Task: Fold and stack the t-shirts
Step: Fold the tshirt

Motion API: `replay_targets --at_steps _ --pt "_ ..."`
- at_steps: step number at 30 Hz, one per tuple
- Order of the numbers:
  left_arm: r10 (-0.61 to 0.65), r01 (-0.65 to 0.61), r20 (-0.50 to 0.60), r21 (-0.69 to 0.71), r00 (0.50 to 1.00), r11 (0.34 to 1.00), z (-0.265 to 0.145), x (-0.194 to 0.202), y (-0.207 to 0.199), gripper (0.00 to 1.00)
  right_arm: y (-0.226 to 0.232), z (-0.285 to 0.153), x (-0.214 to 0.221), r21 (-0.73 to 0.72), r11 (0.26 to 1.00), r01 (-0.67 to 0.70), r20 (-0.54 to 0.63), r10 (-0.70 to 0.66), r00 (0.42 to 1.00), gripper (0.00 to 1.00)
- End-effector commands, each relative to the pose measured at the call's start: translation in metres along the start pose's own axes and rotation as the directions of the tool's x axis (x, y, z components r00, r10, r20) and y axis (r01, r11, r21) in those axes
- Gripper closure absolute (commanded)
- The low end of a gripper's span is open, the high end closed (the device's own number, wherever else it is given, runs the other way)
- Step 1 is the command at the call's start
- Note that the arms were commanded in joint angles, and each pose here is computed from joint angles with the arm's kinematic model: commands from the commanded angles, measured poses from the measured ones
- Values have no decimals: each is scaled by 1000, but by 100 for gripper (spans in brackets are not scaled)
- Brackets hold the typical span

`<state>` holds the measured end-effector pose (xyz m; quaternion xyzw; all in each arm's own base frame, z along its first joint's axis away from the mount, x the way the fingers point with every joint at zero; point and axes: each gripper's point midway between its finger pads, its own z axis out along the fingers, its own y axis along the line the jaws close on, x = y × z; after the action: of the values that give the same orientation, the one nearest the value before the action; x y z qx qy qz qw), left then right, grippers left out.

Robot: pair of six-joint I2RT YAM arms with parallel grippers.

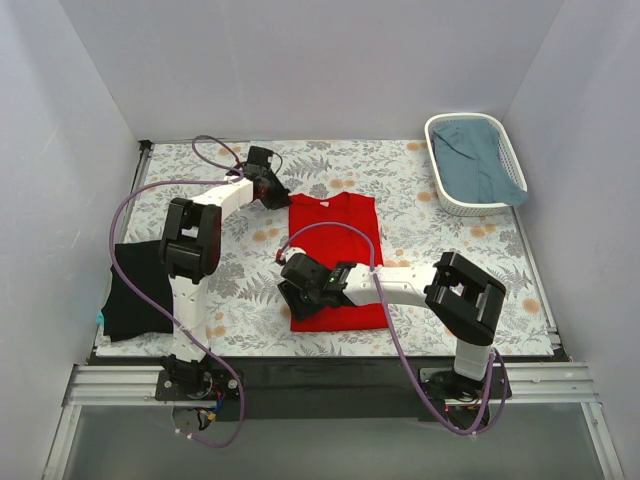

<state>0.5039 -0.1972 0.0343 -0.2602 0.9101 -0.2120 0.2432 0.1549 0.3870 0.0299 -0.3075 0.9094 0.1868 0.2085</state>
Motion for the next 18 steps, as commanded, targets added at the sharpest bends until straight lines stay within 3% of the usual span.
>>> replay_targets --at_steps 1,15,18 --pt "15 -17 39 48 999 999 0 -16 -20 94 1 12 16 -6 1000 -9 -51 8 999 44" --pt "52 -56 75 47 996 997 10 -31 -29 96 5 21 47 -60 998 -9 -128 1 992 44" --pt "58 -62 86 42 995 997 12 -34 -29 92 5 21 50 -62 998 -8 -138 0 990 44"
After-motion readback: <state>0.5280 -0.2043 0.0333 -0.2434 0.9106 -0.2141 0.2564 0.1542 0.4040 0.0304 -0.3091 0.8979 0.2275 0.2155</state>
